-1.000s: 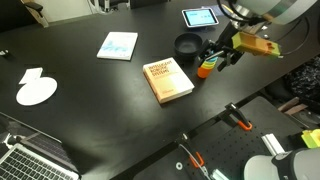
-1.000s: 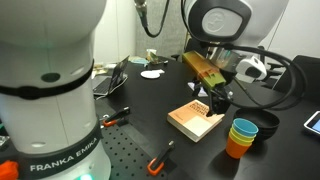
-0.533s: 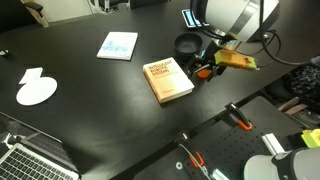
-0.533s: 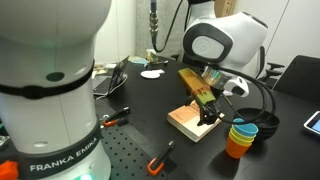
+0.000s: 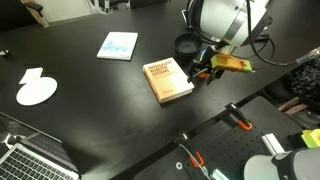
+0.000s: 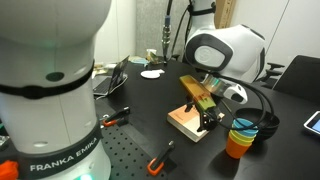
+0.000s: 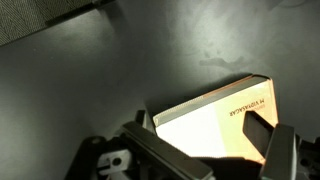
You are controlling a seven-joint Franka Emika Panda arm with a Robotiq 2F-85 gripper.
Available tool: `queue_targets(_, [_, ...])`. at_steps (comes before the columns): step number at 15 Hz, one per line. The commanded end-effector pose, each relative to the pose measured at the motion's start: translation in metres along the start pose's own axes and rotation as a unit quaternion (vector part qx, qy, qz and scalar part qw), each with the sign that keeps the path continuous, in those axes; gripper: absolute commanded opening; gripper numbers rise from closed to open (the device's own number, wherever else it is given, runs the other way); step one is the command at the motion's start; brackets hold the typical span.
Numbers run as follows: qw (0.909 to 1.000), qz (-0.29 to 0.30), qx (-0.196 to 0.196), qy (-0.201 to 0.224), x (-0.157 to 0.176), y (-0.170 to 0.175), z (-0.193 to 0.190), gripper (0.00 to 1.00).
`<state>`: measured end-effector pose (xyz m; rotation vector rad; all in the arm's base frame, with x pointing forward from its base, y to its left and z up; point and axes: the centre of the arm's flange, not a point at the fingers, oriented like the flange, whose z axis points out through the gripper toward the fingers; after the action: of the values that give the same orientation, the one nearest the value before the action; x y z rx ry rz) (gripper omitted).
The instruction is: Open the book, then flip some pages
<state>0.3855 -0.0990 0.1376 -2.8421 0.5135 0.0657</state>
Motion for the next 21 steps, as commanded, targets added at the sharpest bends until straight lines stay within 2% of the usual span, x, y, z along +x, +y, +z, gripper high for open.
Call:
queue_targets(1, [0.9996, 0.005, 0.027, 0.000, 0.016, 0.003, 0.007, 1.00])
queue_targets(7, [0.9993, 0.014, 0.033, -0.006, 0.042, 0.013, 0.023, 1.00])
queue_targets(16, [0.9989, 0.013, 0.036, -0.028, 0.062, 0.019, 0.056, 1.00])
queue_targets(21, [0.9982, 0.004, 0.053, -0.029, 0.077, 0.017, 0.063, 1.00])
